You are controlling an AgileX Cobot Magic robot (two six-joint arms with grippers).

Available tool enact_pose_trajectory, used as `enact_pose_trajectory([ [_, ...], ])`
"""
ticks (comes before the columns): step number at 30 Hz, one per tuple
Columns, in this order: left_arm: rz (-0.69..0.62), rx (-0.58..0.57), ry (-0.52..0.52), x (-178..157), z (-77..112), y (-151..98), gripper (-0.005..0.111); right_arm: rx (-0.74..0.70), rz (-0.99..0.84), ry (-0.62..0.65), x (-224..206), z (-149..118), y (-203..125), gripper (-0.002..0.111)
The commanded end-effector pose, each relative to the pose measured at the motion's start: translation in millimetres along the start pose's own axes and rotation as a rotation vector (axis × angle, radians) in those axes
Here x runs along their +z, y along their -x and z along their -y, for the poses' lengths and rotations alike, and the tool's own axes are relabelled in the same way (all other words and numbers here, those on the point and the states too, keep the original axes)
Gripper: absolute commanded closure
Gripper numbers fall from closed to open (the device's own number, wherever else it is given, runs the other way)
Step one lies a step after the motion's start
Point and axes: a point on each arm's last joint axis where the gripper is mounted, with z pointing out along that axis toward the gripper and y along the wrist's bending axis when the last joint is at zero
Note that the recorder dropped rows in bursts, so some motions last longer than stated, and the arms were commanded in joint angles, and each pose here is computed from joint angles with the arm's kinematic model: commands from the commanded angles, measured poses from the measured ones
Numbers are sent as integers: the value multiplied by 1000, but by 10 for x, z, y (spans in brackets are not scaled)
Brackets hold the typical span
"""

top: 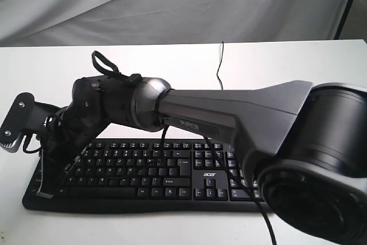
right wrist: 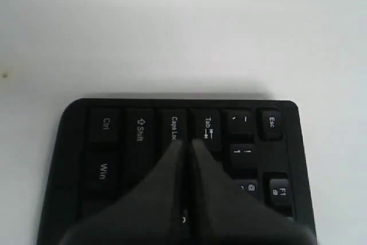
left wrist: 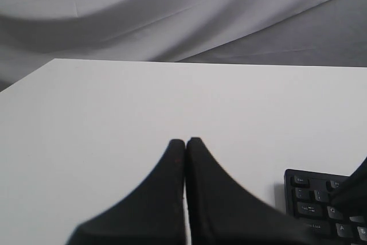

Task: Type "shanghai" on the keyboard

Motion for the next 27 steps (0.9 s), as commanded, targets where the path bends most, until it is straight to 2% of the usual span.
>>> enact_pose_trajectory([
  [1, 10, -3, 2, 1, 0, -5, 106, -47, 3, -18, -194, 69, 71, 108],
  [6, 10, -3, 2, 1, 0, -5, 106, -63, -64, 33, -376, 125, 15, 108],
  [14, 10, -3, 2, 1, 0, -5, 106, -25, -118, 18, -590, 248, -234, 108],
  [22, 10, -3, 2, 1, 0, -5, 106, -12, -93, -32, -893, 286, -432, 108],
  [27, 10, -3, 2, 1, 0, -5, 106, 7, -60, -9, -988, 271, -584, 108],
])
